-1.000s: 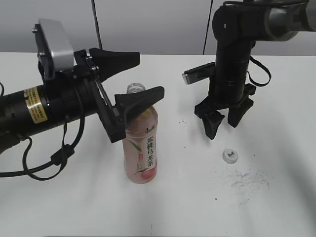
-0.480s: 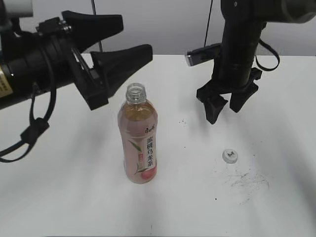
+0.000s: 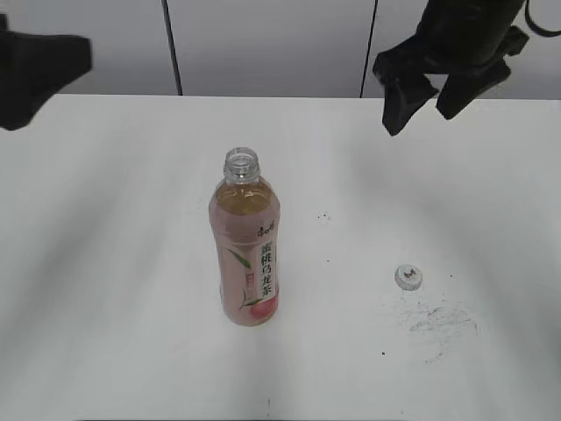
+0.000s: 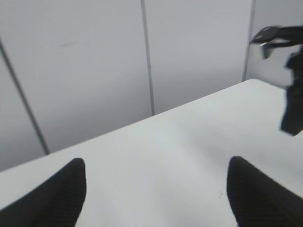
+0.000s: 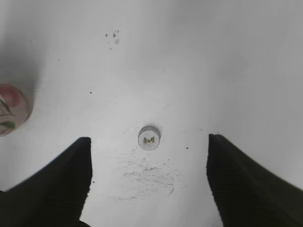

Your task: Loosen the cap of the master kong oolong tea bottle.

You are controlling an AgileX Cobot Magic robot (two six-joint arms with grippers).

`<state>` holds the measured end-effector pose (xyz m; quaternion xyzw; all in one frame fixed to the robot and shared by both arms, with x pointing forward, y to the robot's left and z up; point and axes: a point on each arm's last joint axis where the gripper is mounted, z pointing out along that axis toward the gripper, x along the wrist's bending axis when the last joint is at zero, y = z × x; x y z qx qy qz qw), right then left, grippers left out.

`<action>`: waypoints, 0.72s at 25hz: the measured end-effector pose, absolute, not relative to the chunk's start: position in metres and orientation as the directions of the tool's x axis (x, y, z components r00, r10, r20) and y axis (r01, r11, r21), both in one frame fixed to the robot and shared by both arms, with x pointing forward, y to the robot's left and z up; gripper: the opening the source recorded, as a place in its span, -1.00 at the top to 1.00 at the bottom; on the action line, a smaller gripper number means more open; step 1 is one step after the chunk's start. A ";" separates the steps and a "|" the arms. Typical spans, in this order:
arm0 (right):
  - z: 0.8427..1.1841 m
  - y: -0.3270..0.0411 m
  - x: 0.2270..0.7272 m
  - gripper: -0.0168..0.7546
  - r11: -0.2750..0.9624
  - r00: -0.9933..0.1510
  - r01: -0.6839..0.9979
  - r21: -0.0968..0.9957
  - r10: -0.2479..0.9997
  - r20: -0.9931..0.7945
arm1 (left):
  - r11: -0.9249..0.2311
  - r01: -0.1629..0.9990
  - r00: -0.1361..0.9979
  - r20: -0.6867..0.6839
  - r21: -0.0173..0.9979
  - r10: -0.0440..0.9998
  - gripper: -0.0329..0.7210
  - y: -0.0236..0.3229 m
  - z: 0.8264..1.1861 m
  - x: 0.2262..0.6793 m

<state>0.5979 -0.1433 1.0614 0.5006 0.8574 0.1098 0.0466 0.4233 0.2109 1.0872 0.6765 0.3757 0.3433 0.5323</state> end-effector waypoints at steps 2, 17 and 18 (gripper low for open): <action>1.077 -0.146 0.591 -0.51 0.461 -0.486 0.845 0.271 0.874 0.029 | -0.092 0.246 0.380 -0.009 0.965 0.925 -0.52 0.224 1.087 0.415; 1.115 -0.199 0.462 -0.51 0.443 -0.480 0.831 0.337 0.877 0.030 | -0.255 0.677 0.382 -0.033 0.691 0.923 -0.52 0.278 1.087 0.290; 1.111 -0.205 0.448 -0.51 0.444 -0.480 0.833 0.330 0.877 0.031 | -0.259 0.675 0.385 -0.030 0.691 0.922 -0.52 0.282 1.084 0.282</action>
